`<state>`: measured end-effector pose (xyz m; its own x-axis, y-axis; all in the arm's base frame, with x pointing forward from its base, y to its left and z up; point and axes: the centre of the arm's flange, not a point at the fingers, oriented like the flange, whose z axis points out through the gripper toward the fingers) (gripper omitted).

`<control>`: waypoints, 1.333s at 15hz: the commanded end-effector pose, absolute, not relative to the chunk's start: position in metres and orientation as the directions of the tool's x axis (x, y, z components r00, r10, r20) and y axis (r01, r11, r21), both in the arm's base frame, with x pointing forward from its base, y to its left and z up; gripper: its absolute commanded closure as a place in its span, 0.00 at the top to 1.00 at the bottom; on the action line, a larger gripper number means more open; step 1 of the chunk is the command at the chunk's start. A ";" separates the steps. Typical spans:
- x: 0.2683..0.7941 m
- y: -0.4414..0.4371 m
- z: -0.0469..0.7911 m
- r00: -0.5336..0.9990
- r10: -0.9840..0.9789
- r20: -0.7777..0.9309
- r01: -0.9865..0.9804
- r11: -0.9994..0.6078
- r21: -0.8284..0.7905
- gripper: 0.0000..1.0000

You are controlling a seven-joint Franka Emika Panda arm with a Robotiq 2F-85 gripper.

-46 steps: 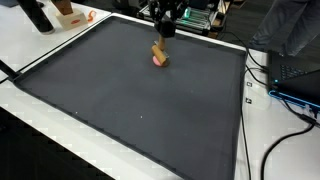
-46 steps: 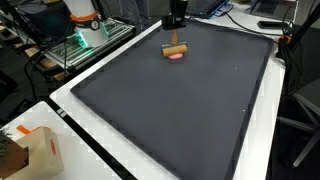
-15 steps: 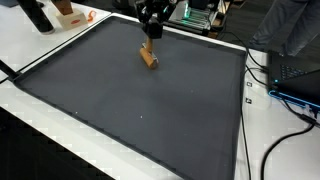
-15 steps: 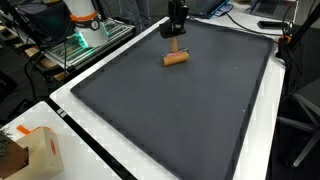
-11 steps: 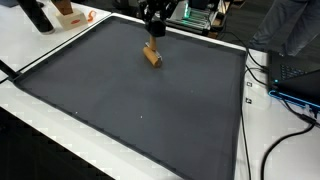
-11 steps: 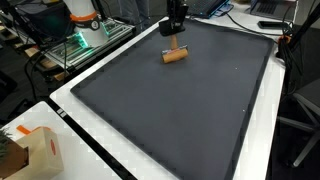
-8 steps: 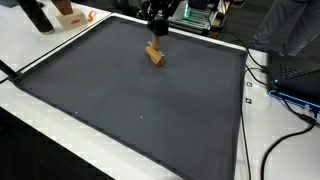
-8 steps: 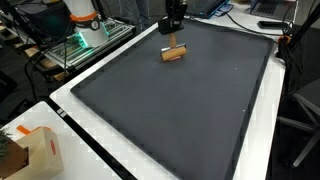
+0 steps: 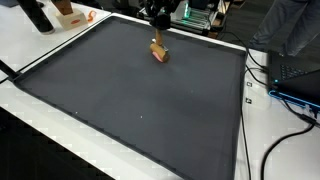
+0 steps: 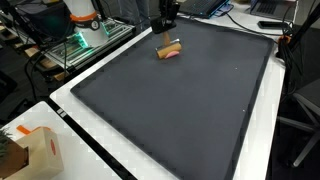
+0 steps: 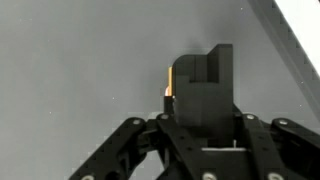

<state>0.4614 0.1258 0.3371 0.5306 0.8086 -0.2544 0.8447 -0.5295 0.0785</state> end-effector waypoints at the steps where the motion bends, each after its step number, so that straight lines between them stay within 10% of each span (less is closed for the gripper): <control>1: 0.441 0.115 0.337 0.540 0.792 -0.285 0.837 -0.541 0.083 0.23; 20: 0.443 0.136 0.323 0.504 0.759 -0.413 0.857 -0.498 0.130 0.23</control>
<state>0.4407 0.1194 0.3269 0.5208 0.7487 -0.4101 0.8462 -0.5161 0.1326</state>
